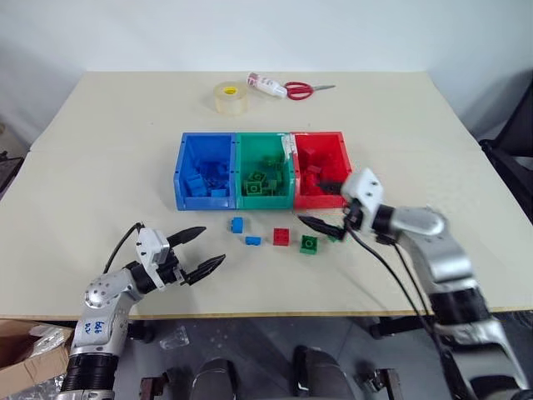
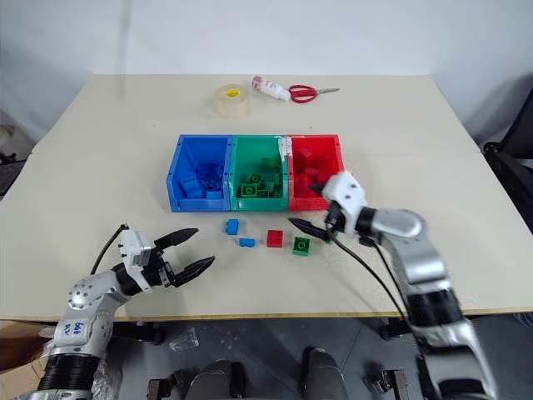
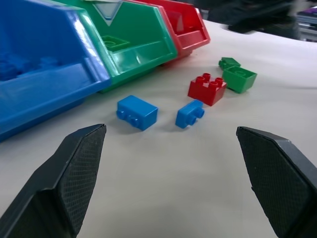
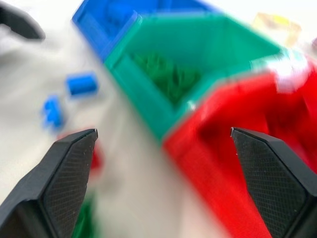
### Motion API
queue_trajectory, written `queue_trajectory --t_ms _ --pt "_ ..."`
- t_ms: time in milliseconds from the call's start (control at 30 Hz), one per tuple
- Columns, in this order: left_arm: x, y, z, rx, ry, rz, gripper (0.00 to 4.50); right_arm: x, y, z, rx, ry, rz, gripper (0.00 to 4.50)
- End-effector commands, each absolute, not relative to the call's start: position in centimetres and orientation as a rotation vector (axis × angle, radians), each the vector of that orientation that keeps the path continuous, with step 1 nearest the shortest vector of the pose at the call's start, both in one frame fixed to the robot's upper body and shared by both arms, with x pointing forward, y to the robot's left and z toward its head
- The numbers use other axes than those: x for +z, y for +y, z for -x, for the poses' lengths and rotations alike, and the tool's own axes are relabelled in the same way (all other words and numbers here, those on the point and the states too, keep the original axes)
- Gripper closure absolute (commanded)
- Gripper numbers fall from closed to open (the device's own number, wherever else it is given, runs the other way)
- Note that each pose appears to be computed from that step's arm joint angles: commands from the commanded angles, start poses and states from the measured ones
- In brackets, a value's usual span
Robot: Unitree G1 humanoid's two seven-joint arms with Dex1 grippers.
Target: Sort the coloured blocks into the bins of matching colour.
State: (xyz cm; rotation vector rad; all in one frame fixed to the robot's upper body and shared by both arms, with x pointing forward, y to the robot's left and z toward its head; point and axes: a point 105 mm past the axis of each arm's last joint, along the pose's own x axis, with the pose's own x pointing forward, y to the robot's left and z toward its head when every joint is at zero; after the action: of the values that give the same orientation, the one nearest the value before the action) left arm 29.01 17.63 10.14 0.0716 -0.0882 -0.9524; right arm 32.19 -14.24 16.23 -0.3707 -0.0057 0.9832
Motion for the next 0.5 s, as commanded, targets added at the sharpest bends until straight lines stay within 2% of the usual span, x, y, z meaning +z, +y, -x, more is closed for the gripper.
queue_trajectory --t_ms 33,267,367,500 --pt "10.5 17.8 -29.3 -0.956 -0.108 -0.08 0.0 17.5 -16.5 -29.2 0.975 0.018 0.358 0.01" --pt "10.5 18.2 -29.6 -0.958 -0.104 -0.088 0.0 15.0 -21.1 -26.4 0.857 0.199 0.369 0.01" --pt "10.5 18.2 -29.6 -0.956 -0.103 -0.091 0.0 14.4 -20.7 -27.0 0.859 0.207 0.37 0.01" --pt "10.7 18.2 -29.7 -0.949 -0.11 -0.094 0.0 13.3 -19.9 -29.4 0.849 0.21 0.385 0.01"
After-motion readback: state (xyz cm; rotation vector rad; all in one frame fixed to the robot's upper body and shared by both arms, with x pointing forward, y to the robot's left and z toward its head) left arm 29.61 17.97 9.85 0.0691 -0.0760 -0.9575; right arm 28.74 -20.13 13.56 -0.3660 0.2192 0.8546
